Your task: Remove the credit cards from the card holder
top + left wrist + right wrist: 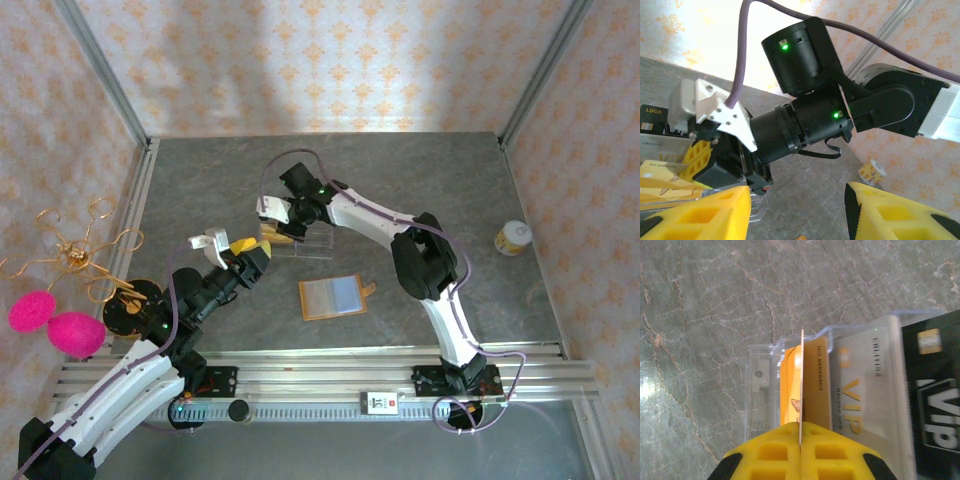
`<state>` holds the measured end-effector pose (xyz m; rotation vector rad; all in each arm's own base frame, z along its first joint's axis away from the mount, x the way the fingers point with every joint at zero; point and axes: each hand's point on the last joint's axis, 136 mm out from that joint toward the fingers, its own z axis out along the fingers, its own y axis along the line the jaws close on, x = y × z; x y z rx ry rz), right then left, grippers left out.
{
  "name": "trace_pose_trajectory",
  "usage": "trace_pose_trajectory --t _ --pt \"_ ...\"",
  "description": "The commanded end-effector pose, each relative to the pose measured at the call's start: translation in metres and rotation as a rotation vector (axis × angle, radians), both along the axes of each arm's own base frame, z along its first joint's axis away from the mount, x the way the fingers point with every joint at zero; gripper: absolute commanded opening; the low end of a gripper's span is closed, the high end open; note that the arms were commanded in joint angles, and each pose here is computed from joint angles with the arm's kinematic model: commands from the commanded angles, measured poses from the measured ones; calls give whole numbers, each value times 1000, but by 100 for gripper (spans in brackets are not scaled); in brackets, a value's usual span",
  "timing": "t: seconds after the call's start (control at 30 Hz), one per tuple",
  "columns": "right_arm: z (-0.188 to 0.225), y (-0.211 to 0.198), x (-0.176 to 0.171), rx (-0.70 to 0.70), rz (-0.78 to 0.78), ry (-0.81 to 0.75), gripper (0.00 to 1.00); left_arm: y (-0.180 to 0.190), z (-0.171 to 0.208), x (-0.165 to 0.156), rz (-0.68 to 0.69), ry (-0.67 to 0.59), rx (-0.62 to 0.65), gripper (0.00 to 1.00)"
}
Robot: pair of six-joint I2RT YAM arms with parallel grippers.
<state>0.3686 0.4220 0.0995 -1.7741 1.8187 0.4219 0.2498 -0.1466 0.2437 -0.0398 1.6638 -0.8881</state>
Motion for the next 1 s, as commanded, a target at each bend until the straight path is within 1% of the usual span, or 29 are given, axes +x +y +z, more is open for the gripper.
trace_pose_trajectory --t 0.0,0.1,0.17,0.3,0.43,0.47,0.6,0.7,0.73,0.77,0.83,0.9,0.97 --pt "4 2 14 -10 -41 -42 0 4 12 1 15 -34 -3 51" --pt "-1 3 14 -25 -52 -39 0 5 13 0 15 -37 -4 51" --pt "-1 3 15 -24 -59 -42 4 4 13 0 12 -38 -10 51" --pt "11 7 23 7 -105 -69 26 3 11 -1 2 -33 -18 51" --pt "37 10 26 73 -135 -91 36 2 10 -2 -4 -33 -30 51" --pt "44 10 26 92 -144 -95 37 2 12 -2 -5 -37 -34 51" --pt "75 11 24 186 -200 -89 38 0 18 -4 -19 -62 -49 57" --pt "98 9 19 296 -274 -51 38 3 18 -1 4 -66 -53 69" --pt "106 5 19 342 -324 -32 38 5 17 0 13 -63 -61 74" --pt "111 0 24 384 -393 -20 37 6 17 1 20 -61 -70 83" --pt "115 -17 26 455 -497 44 36 6 18 2 26 -70 -96 92" --pt "119 -37 33 524 -635 80 33 10 20 3 45 -82 -105 99" --pt "113 -58 36 543 -768 110 26 13 25 4 64 -78 -154 99"
